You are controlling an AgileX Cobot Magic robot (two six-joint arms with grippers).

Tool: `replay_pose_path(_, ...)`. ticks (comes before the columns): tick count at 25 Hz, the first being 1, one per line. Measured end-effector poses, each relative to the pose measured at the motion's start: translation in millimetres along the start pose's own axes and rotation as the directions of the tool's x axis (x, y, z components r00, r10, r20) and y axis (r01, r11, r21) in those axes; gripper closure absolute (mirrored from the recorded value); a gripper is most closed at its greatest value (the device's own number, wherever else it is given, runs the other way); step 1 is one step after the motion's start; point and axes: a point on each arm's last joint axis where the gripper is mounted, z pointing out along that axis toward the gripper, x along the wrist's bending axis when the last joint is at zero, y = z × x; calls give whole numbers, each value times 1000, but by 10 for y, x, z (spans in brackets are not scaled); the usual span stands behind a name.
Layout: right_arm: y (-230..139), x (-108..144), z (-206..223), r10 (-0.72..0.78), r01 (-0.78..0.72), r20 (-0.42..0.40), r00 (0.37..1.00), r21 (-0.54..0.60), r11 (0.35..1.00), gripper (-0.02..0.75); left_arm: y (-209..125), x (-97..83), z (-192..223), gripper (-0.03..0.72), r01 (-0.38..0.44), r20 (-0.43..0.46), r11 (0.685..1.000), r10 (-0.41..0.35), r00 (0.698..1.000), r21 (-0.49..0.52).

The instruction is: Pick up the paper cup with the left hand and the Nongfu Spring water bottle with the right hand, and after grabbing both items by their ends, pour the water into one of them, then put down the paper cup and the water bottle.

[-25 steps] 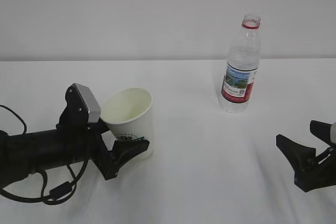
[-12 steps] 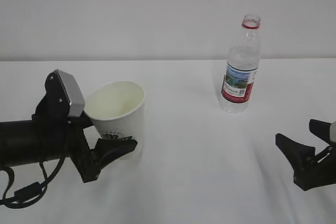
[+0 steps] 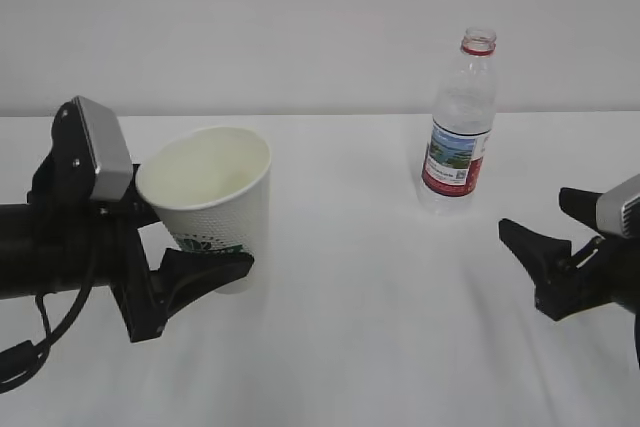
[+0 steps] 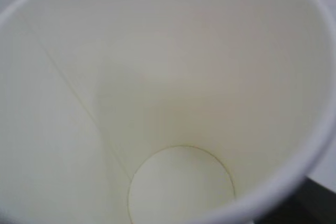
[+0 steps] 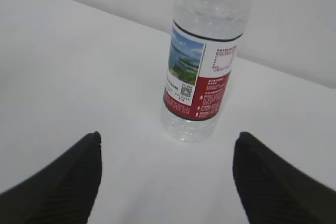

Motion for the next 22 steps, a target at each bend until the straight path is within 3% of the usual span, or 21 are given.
replay_pose_path(9,69,-100,239,-13,13,9,1000,-17,1000,150,23,-9,-17,116,-9,4,1000,9,1000,-5)
replay_pose_path(22,-338,-145,750,40,-39,-23,999,49,998,149,21,-13,-17,116,-11,8,1000,11,1000,-3)
